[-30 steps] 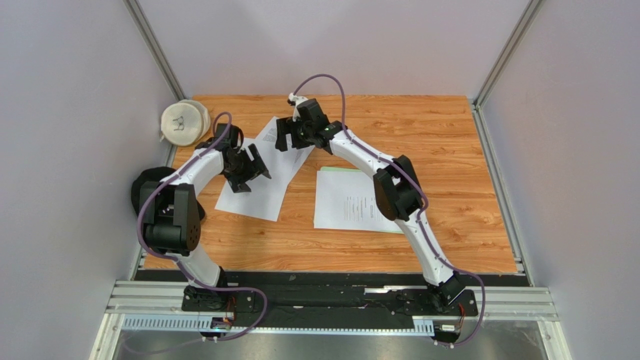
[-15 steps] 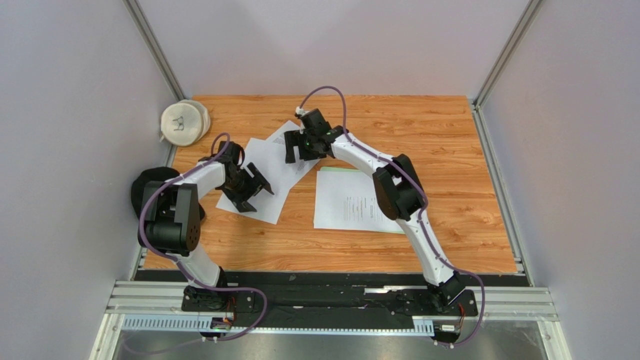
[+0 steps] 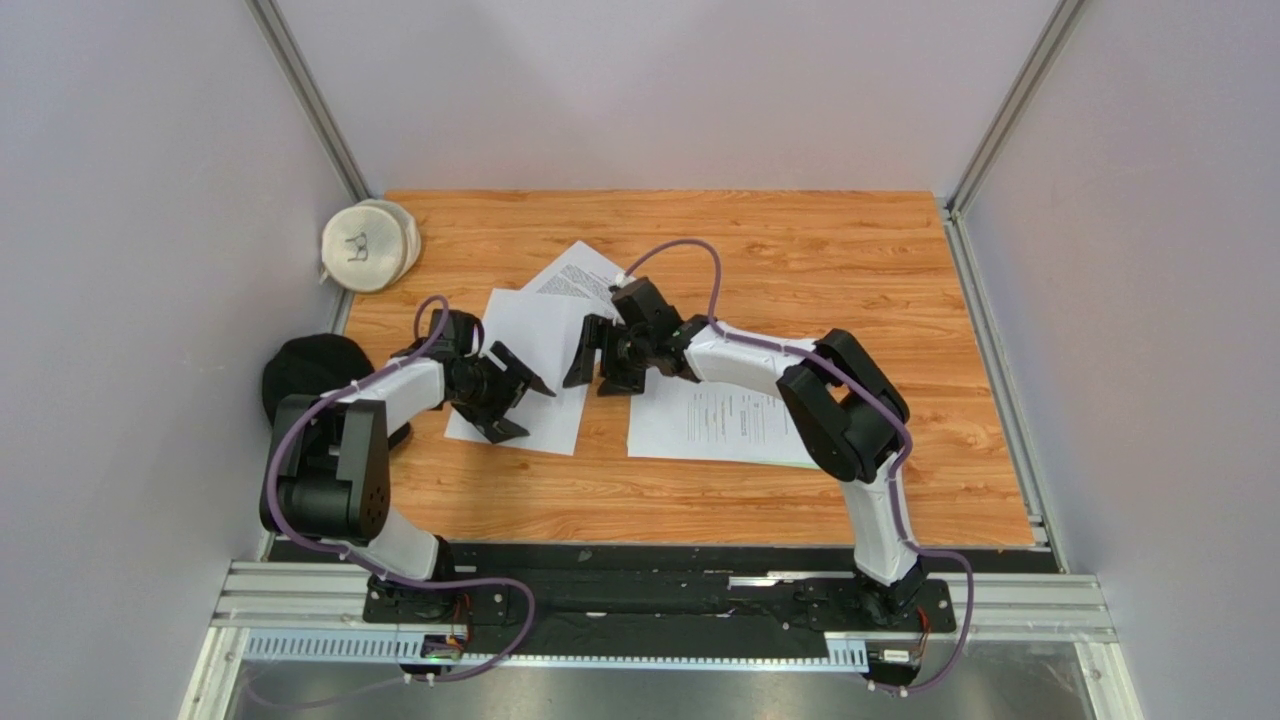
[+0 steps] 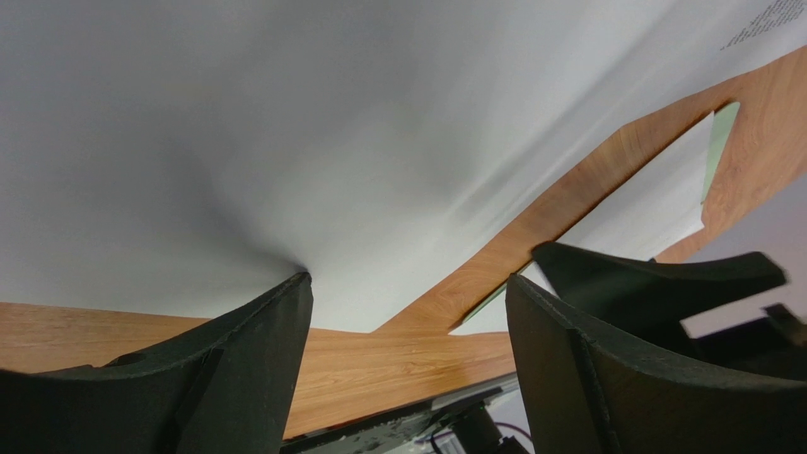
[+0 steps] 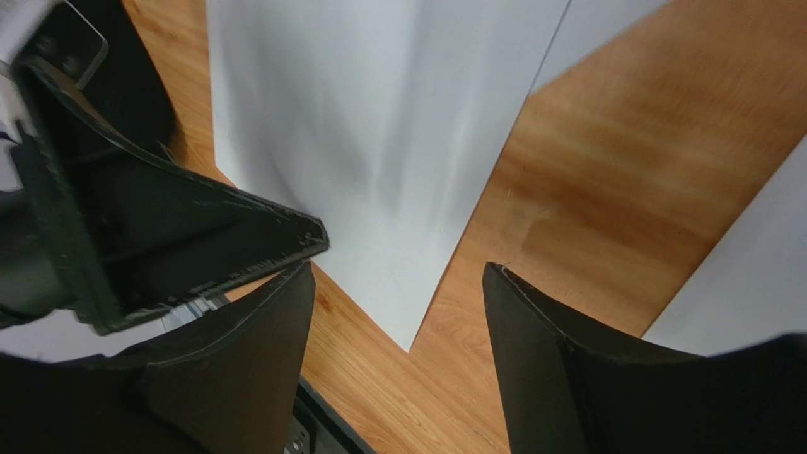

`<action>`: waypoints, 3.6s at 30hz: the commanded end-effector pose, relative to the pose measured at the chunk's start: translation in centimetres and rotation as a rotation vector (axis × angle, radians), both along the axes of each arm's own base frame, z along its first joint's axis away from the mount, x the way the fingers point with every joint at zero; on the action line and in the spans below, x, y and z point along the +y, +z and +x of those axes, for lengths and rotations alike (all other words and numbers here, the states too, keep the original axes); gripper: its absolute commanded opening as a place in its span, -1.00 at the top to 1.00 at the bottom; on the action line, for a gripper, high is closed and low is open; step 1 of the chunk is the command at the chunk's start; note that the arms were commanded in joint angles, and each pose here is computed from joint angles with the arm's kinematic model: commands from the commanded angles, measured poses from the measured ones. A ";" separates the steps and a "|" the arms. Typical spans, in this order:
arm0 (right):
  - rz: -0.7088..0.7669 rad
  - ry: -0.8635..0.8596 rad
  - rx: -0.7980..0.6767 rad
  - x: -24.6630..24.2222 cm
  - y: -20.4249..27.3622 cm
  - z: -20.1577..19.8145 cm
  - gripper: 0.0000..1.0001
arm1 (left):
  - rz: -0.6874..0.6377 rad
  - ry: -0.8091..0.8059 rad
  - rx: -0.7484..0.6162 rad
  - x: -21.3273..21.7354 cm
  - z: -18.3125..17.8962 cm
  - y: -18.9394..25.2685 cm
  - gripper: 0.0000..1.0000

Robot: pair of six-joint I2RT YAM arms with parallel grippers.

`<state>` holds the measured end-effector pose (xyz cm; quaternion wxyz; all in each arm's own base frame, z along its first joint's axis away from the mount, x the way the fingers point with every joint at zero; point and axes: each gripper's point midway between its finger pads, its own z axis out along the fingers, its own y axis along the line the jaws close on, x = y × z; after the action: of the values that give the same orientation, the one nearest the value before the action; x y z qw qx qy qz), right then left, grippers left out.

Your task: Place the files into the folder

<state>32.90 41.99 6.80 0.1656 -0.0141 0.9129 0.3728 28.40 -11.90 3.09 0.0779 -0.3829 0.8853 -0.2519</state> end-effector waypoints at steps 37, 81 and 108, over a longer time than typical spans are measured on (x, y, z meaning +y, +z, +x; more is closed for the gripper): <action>-0.188 -0.013 -0.104 -2.5 -5.3 -1.2 -0.56 | -0.095 0.049 0.027 -1.1 -2.3 -1.9 -0.65; -0.230 0.183 -0.165 3.1 -4.1 -5.5 -0.62 | 0.019 0.063 0.126 2.1 2.4 -0.5 -0.77; 0.430 0.288 -0.126 4.7 3.4 -2.2 -0.95 | 0.012 0.008 0.097 1.9 2.1 0.0 -0.74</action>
<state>29.32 45.84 7.43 0.1461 -0.1133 0.8166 0.5468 30.94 -10.68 3.04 0.0310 -0.4076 0.8790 -0.2454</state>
